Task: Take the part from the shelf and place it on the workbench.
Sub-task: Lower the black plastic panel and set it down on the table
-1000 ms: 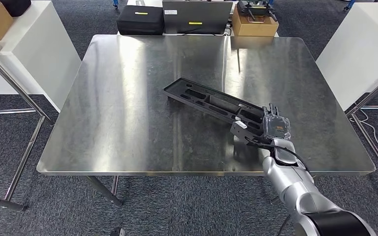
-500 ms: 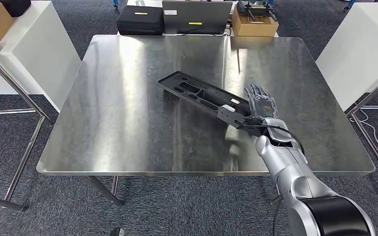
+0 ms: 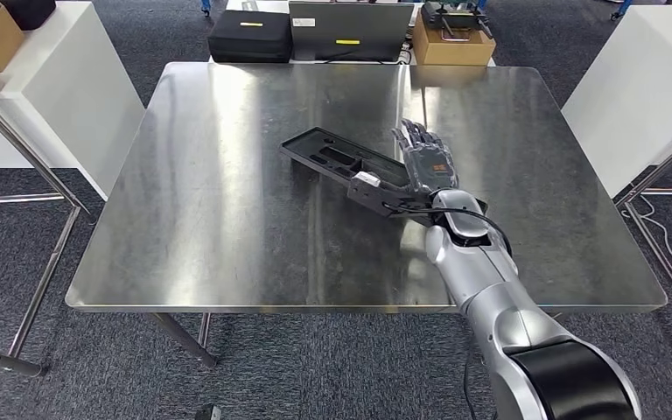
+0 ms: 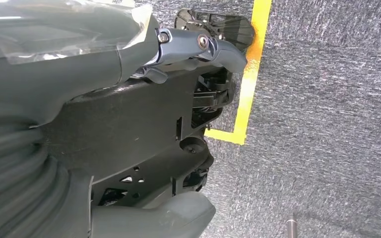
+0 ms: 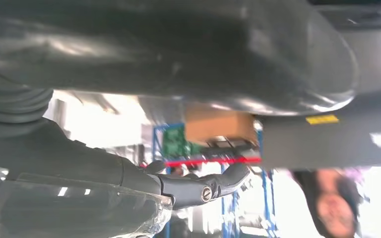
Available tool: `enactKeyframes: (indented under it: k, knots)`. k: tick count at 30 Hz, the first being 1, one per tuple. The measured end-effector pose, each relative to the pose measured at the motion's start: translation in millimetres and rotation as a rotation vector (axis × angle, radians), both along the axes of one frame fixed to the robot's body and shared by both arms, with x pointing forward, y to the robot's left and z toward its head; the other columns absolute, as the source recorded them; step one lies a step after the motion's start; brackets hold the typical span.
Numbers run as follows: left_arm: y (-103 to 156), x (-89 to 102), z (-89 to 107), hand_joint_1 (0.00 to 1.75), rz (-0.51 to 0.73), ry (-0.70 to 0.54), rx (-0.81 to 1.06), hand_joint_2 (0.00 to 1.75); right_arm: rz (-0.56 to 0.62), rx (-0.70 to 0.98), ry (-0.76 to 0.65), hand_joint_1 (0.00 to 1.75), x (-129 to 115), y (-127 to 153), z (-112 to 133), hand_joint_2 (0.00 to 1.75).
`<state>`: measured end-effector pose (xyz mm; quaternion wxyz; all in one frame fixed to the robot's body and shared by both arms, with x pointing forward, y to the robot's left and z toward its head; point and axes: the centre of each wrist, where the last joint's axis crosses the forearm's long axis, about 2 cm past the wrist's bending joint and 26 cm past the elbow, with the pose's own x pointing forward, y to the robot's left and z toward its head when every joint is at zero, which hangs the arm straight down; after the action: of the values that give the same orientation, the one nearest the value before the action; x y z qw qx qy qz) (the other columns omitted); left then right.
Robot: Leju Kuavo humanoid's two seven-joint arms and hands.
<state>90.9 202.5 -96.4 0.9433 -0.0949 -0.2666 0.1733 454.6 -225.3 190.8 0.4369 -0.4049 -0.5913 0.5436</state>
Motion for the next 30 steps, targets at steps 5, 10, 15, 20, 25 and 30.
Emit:
enactKeyframes:
  k: [5, 10, 15, 20, 25, 30]
  knots:
    - [0.4, 0.0, -0.1, 0.00, 0.012, -0.003, 0.007, 1.31, 0.073, 0.017, -0.099, 0.00, -2.2, 17.9, 17.0, 0.00]
    - [0.9, -0.4, -0.3, 0.00, 0.023, 0.003, 0.031, 0.00, 0.139, 0.029, -0.194, 0.00, -17.2, 36.8, 31.0, 0.00]
    - [-0.1, 0.1, 0.0, 0.00, 0.065, 0.032, 0.060, 0.00, 0.173, 0.029, -0.312, 0.00, -45.9, 46.4, 36.5, 0.00]
    - [0.4, -1.0, -0.3, 0.00, 0.088, 0.030, 0.061, 0.00, 0.200, 0.048, -0.387, 0.00, -73.3, 45.9, 37.2, 0.00]
    - [6.8, -6.0, -2.4, 0.00, 0.094, 0.029, 0.100, 0.00, 0.210, 0.077, -0.480, 0.00, -108.2, 33.5, 34.6, 0.00]
    - [12.6, -13.5, -4.7, 0.00, 0.089, 0.065, 0.065, 0.00, 0.221, 0.086, -0.575, 0.00, -146.2, 20.3, 26.3, 0.00]
